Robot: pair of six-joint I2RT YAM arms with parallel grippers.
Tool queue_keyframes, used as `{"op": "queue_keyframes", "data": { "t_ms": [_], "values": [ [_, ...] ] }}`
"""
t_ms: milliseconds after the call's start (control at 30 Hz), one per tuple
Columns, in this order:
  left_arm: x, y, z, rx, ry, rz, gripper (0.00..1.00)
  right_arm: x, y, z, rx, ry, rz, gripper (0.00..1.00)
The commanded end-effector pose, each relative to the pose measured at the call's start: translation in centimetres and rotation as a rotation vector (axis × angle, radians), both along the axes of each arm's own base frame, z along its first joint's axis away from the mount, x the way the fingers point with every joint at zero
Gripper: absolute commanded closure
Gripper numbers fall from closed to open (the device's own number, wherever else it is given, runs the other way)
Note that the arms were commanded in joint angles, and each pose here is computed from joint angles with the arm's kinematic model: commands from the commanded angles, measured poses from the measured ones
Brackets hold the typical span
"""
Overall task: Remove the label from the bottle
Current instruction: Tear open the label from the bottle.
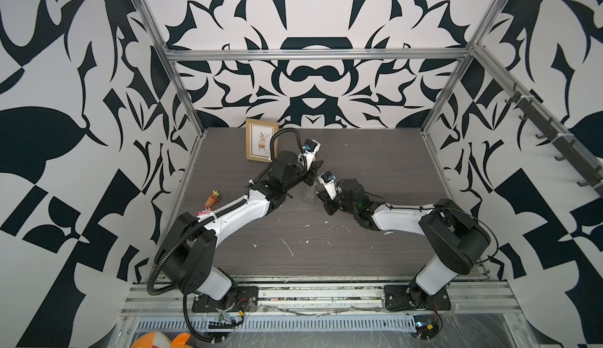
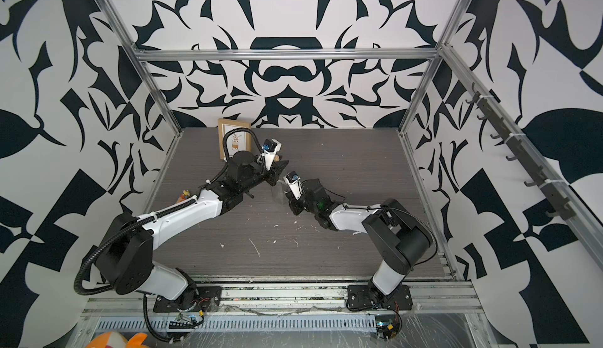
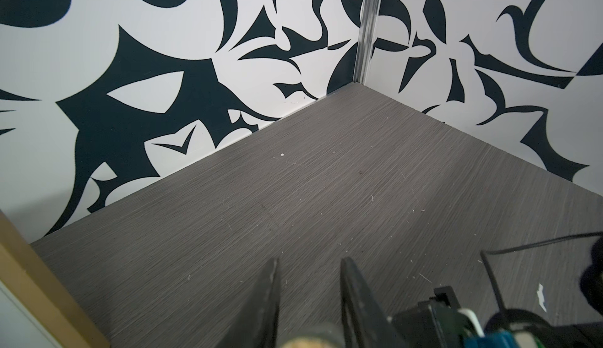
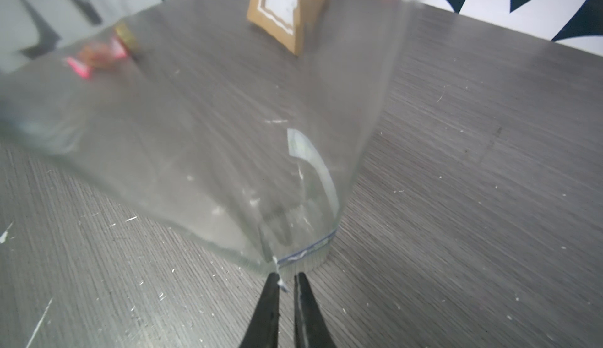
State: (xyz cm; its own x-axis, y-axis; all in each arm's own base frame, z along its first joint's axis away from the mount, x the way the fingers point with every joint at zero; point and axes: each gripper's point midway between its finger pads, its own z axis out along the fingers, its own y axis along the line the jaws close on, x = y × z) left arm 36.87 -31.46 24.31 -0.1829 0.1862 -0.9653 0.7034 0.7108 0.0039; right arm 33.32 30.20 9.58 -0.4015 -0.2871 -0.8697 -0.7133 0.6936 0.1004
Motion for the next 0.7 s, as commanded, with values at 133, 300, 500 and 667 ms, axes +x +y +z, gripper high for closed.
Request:
{"op": "queue_keyframes", "data": {
  "t_ms": [133,300,500,667],
  "values": [
    [-1.5,1.5,-8.9,0.214,0.196,-0.011,1.0,0.8,0.8,2.2,0.038,-0.045,-0.005,0.91],
    [-1.6,1.5,-9.0,0.218,0.196,-0.011,1.0,0.3,1.3,2.2,0.055,-0.032,0.032,0.97],
    [-1.7,1.6,-9.2,0.224,0.199,-0.014,1.0,-0.1,1.9,2.2,0.074,-0.015,0.065,0.94],
    [-1.7,1.6,-9.3,0.222,0.201,-0.015,1.0,0.2,1.8,2.2,0.068,-0.02,0.049,1.0]
  ]
}}
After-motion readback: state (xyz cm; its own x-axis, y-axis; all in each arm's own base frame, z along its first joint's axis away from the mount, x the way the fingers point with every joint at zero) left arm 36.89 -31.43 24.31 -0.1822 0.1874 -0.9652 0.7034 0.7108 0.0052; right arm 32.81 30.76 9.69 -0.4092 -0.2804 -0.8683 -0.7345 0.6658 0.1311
